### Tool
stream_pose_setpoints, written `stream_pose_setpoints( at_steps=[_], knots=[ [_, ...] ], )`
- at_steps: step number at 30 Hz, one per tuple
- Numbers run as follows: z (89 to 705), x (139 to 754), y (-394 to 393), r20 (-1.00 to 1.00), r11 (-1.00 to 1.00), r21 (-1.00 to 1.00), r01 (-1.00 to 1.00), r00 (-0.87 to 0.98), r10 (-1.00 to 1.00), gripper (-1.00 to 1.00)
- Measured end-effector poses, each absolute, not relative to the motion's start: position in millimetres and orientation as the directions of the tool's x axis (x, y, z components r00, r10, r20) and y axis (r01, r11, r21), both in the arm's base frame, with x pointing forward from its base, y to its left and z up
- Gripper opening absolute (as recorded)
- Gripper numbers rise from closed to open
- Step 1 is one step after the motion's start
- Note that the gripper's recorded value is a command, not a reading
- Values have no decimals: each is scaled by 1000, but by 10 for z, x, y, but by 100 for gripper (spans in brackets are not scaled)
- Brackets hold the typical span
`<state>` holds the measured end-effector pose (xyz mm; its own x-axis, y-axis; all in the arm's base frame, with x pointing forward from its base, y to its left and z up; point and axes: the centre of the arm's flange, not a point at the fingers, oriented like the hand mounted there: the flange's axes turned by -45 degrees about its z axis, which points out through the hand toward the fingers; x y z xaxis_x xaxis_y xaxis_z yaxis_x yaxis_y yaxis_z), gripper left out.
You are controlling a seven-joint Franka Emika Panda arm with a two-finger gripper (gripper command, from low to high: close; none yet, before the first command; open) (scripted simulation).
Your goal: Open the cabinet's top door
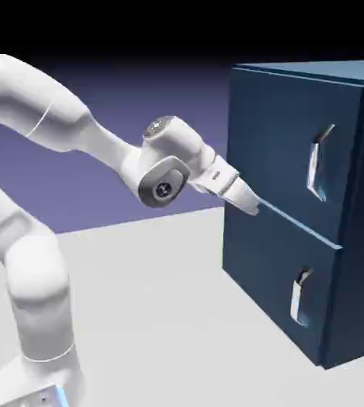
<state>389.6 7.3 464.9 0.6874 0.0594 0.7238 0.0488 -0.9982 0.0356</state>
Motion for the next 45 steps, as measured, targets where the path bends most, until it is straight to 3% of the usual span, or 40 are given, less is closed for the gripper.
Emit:
stream_pose_setpoints(
  at_steps=[23,45],
  knots=[
    [5572,3720,193,881,-992,95,80,457,121,100],
    [5660,3688,-393,977,-997,72,34,200,78,100]
  ],
)
